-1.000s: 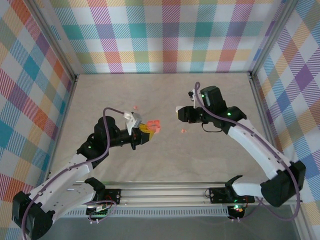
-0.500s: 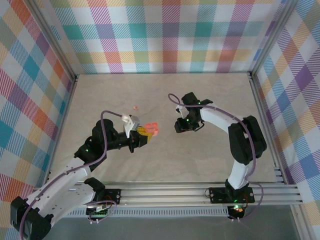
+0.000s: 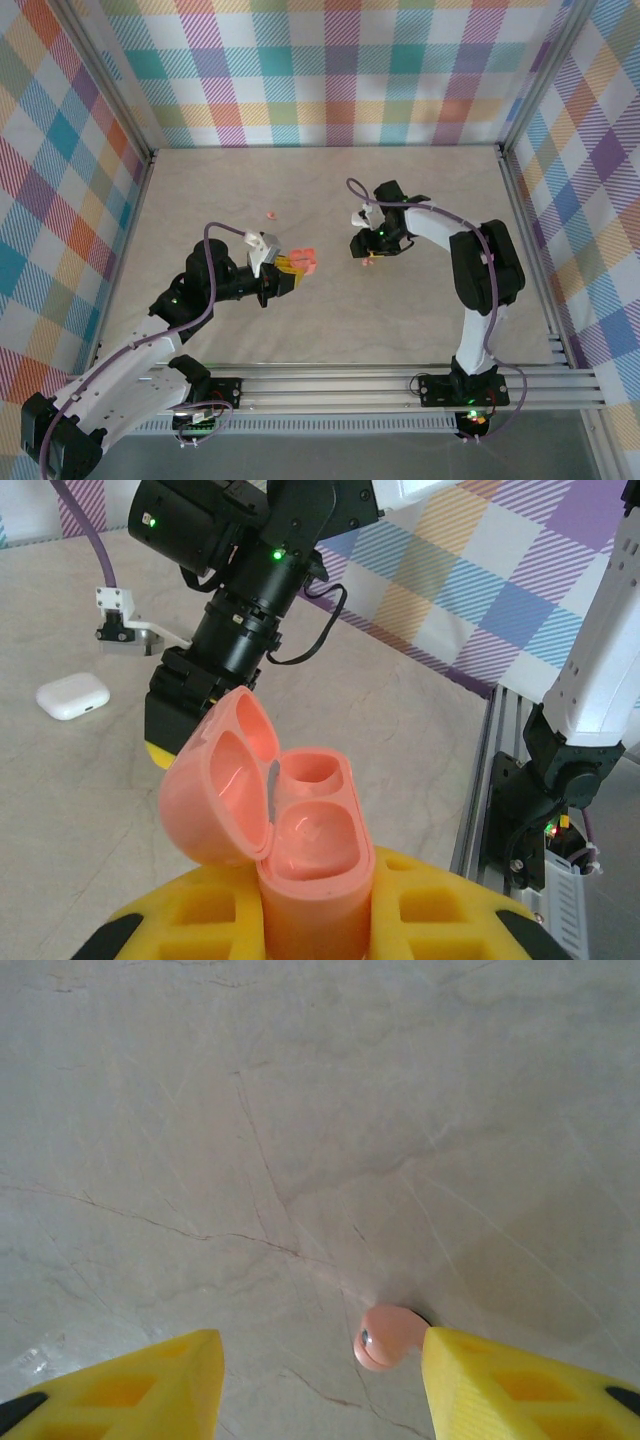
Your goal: Insert wireless bluetooth earbuds into charging case
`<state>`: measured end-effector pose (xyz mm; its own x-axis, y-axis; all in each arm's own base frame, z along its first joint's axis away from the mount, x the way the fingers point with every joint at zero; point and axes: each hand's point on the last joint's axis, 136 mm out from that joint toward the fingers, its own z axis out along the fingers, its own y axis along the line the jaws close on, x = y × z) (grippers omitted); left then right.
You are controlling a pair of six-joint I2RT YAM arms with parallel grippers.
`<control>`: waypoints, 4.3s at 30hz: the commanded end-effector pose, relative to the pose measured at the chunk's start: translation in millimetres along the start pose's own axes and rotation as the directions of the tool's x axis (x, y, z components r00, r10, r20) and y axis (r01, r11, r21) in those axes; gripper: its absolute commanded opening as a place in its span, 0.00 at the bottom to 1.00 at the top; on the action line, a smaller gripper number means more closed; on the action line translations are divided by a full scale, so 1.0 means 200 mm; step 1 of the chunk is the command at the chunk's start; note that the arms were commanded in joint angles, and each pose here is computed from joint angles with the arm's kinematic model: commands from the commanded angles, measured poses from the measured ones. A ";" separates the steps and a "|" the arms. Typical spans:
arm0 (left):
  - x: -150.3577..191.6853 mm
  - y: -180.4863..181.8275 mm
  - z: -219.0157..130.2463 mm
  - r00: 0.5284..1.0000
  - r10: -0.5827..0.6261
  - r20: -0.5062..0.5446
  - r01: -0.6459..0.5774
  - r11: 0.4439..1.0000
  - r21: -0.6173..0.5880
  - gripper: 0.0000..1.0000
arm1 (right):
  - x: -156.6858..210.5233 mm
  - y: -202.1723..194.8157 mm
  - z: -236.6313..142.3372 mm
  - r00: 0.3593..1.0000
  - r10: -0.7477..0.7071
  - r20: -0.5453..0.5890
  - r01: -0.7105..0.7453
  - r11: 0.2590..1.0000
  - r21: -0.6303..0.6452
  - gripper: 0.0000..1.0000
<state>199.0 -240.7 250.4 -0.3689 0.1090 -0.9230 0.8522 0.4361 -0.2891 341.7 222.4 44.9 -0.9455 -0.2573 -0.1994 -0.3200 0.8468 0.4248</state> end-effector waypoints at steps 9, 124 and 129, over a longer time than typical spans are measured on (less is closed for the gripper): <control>0.01 -0.01 -0.03 1.000 0.018 -0.004 -0.018 1.000 0.004 0.03 | 0.12 0.05 0.04 0.997 0.070 -0.034 -0.074 0.991 -0.110 0.56; 0.02 -0.03 -0.12 0.999 0.039 0.001 -0.038 0.999 -0.036 0.04 | 0.10 0.03 0.10 0.998 0.044 -0.049 -0.041 0.997 0.058 0.32; 0.01 -0.03 -0.11 0.999 0.039 -0.002 -0.039 0.999 -0.036 0.04 | 0.12 0.03 0.13 0.997 0.024 -0.073 -0.018 0.996 0.089 0.34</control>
<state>181.7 -225.8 249.1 -0.3628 0.1330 -0.9223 0.8487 0.4559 -0.2681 322.6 232.4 26.7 -0.9607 -0.2340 -0.1496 -0.2741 0.8851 0.3762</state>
